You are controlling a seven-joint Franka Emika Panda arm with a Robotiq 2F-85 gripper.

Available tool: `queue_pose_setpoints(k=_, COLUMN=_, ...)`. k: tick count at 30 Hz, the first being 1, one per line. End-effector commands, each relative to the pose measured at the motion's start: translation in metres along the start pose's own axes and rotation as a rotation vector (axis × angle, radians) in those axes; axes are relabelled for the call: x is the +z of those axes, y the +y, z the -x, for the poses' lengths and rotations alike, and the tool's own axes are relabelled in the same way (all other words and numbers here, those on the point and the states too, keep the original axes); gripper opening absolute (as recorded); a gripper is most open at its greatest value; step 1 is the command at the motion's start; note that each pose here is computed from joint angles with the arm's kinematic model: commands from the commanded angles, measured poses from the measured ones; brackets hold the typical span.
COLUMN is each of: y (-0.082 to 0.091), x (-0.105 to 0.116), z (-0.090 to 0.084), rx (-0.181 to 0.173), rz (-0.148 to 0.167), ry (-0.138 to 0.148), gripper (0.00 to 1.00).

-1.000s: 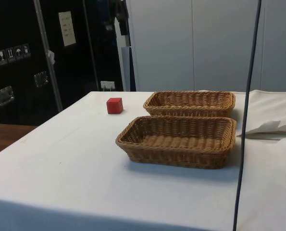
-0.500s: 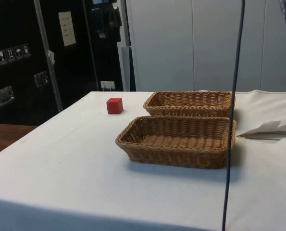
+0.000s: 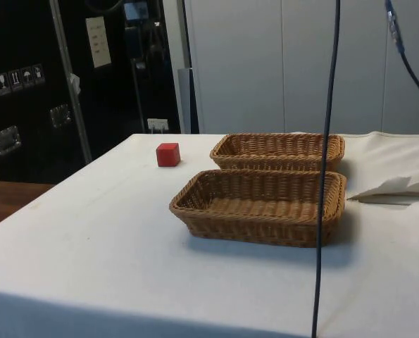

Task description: Pick up the red cube and place it into the right basket.

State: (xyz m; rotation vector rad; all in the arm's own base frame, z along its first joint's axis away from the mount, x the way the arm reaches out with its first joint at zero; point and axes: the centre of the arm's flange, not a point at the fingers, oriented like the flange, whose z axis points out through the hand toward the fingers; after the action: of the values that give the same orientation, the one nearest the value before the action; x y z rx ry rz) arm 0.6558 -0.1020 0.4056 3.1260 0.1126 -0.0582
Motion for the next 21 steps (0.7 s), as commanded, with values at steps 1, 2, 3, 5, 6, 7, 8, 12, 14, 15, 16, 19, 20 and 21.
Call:
queue_pose_setpoints(k=1, y=0.000, x=0.004, z=-0.002, rx=-0.016, rz=0.000, ry=0.015, gripper=1.00)
queue_pose_setpoints(k=2, y=0.000, x=0.007, z=-0.003, rx=-0.030, rz=0.004, ry=0.021, gripper=1.00)
queue_pose_setpoints(k=3, y=-0.001, x=0.009, z=-0.004, rx=-0.036, rz=0.005, ry=0.023, gripper=1.00)
queue_pose_setpoints(k=5, y=0.001, x=0.008, z=-0.003, rx=-0.032, rz=0.009, ry=0.014, gripper=1.00)
queue_pose_setpoints(k=6, y=0.000, x=0.011, z=-0.005, rx=-0.049, rz=0.008, ry=0.030, gripper=1.00)
queue_pose_setpoints(k=7, y=0.000, x=0.012, z=-0.005, rx=-0.054, rz=0.010, ry=0.034, gripper=1.00)
queue_pose_setpoints(k=8, y=0.000, x=0.014, z=-0.006, rx=-0.061, rz=0.011, ry=0.037, gripper=1.00)
queue_pose_setpoints(k=12, y=0.000, x=0.023, z=-0.007, rx=-0.096, rz=0.018, ry=0.049, gripper=1.00)
queue_pose_setpoints(k=14, y=0.000, x=0.025, z=-0.007, rx=-0.104, rz=0.019, ry=0.051, gripper=1.00)
queue_pose_setpoints(k=15, y=0.002, x=0.029, z=-0.006, rx=-0.116, rz=0.020, ry=0.056, gripper=1.00)
queue_pose_setpoints(k=16, y=0.005, x=0.033, z=-0.006, rx=-0.120, rz=0.021, ry=0.058, gripper=1.00)
queue_pose_setpoints(k=19, y=0.010, x=0.043, z=-0.005, rx=-0.135, rz=0.021, ry=0.062, gripper=1.00)
queue_pose_setpoints(k=20, y=0.013, x=0.045, z=-0.005, rx=-0.138, rz=0.021, ry=0.064, gripper=1.00)
queue_pose_setpoints(k=21, y=0.016, x=0.049, z=-0.004, rx=-0.141, rz=0.021, ry=0.064, gripper=1.00)
